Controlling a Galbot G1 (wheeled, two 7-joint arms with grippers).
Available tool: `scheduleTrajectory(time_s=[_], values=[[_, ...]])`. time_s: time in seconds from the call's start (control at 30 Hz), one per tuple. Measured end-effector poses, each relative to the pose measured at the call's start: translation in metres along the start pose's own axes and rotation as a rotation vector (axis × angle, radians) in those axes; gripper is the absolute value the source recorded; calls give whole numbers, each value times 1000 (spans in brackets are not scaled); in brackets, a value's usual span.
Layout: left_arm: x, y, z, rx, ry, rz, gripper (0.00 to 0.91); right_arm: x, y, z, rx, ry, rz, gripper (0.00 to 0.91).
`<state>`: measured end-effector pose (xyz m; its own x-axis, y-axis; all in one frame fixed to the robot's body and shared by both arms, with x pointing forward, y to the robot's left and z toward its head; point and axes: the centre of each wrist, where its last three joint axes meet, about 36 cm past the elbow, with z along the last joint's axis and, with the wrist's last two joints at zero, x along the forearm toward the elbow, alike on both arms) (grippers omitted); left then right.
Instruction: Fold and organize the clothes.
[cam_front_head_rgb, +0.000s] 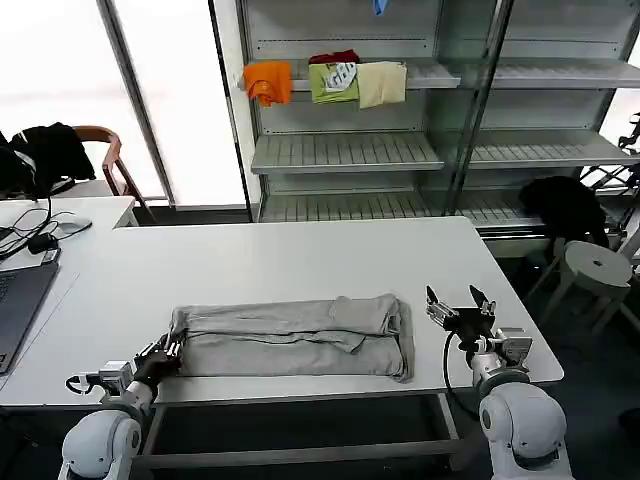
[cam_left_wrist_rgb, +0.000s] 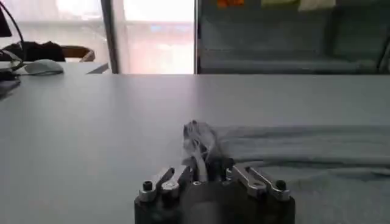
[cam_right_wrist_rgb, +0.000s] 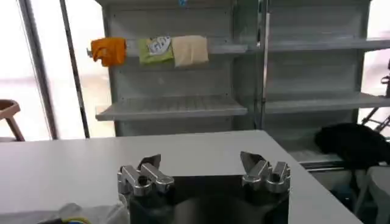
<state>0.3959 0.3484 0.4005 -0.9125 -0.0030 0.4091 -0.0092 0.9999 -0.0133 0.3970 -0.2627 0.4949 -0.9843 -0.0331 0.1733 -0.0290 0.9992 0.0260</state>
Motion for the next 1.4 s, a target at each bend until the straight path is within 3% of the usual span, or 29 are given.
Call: scheduleTrajectory(time_s=[0.47, 0.67, 0.9, 1.03, 1.23, 1.4], values=[[2, 19, -11, -68, -82, -21, 0, -3, 0, 2, -4, 8, 3, 907], [6, 67, -32, -162, -135, -86, 0, -7, 0, 4, -5, 14, -1, 907], [17, 140, -73, -282, -179, -192, 0, -12, 3, 8, -6, 27, -6, 907], [28, 159, -96, -299, -208, -208, 0, -13, 7, 10, -4, 32, -11, 907], [44, 140, -121, -290, -267, -153, 0, -11, 7, 11, 3, 33, -6, 907], [44, 83, -113, -258, -274, -42, 0, -7, 3, 11, 14, 35, 1, 907]])
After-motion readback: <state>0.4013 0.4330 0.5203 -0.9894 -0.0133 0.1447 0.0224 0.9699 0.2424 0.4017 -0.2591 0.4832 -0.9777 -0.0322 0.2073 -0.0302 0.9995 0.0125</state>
